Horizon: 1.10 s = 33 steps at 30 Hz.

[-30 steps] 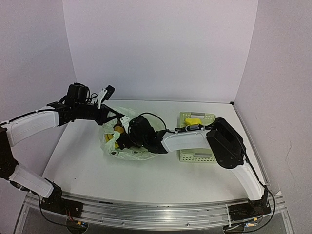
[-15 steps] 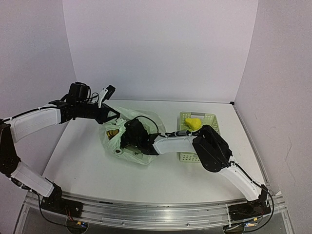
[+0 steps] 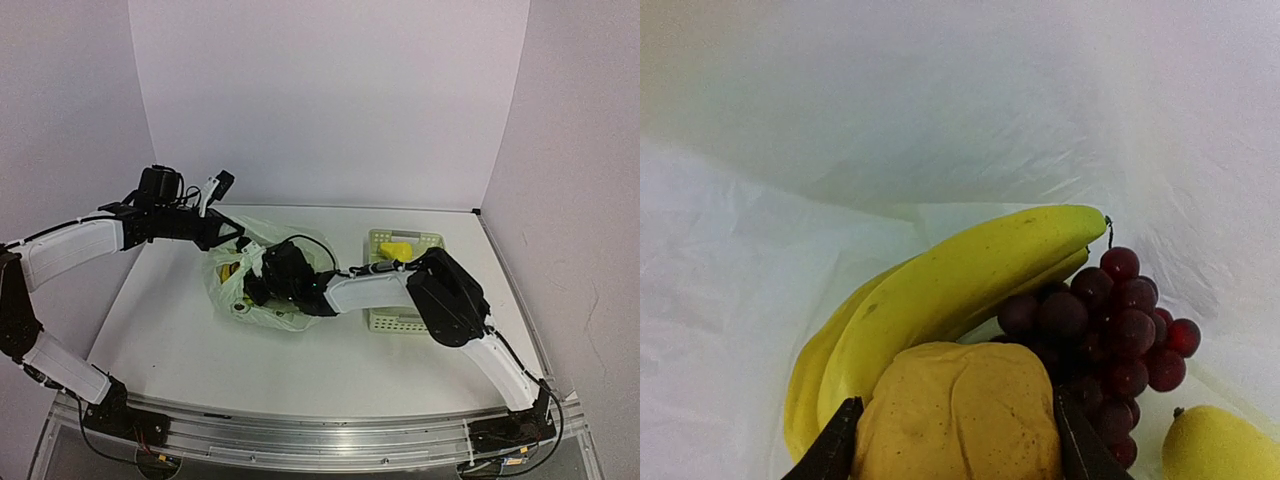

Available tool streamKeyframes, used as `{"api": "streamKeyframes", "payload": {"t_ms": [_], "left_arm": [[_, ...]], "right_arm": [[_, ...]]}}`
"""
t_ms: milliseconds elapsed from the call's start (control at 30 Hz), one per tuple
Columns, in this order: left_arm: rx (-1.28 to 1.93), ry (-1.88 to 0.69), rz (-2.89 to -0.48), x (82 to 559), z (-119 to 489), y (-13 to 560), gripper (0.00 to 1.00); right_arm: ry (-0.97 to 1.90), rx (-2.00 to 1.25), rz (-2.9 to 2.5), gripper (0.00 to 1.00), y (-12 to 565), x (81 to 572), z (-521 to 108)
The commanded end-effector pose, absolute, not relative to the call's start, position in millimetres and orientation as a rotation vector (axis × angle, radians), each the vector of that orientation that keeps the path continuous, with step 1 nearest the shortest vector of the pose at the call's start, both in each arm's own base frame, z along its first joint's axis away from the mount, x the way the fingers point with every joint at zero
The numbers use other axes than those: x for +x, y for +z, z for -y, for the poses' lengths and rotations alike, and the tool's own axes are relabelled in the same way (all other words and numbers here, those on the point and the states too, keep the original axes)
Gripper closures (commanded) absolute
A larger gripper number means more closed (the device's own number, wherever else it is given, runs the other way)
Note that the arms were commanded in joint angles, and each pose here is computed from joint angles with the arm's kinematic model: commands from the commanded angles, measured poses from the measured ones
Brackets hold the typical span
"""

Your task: Untie the knot of the plastic bag and take out the fruit

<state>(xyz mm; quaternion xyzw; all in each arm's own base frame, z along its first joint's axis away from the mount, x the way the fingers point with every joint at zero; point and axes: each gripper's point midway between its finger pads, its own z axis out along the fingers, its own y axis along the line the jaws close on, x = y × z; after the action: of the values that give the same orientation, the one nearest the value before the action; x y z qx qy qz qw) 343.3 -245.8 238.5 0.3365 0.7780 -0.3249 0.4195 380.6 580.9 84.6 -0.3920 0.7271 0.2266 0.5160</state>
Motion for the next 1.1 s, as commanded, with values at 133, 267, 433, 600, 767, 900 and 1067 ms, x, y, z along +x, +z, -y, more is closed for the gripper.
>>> {"api": "streamKeyframes", "payload": {"t_ms": [133, 267, 433, 600, 767, 900, 1067], "left_arm": [[0.843, -0.763, -1.868, 360, 244, 262, 1.0], [0.851, -0.766, -1.857, 360, 245, 263, 1.0], [0.858, -0.777, -1.847, 362, 247, 266, 1.0], [0.859, -0.777, -1.847, 363, 248, 266, 1.0], [0.871, -0.785, -1.837, 361, 249, 267, 1.0], [0.872, -0.781, -1.837, 359, 248, 267, 1.0], [0.875, -0.785, -1.833, 356, 247, 266, 1.0]], "right_arm": [[0.735, -1.002, -1.54, 0.81, 224, 323, -560], [0.776, -1.014, -1.552, 0.81, 233, 304, -541], [0.838, -1.037, -1.565, 0.81, 242, 283, -523], [0.959, -1.071, -1.534, 0.82, 278, 252, -505], [0.944, -0.935, -1.458, 0.81, 347, 243, -460], [0.821, -0.69, -1.496, 0.81, 373, 267, -395], [0.375, -0.257, -1.793, 0.82, 319, 332, -272]]}}
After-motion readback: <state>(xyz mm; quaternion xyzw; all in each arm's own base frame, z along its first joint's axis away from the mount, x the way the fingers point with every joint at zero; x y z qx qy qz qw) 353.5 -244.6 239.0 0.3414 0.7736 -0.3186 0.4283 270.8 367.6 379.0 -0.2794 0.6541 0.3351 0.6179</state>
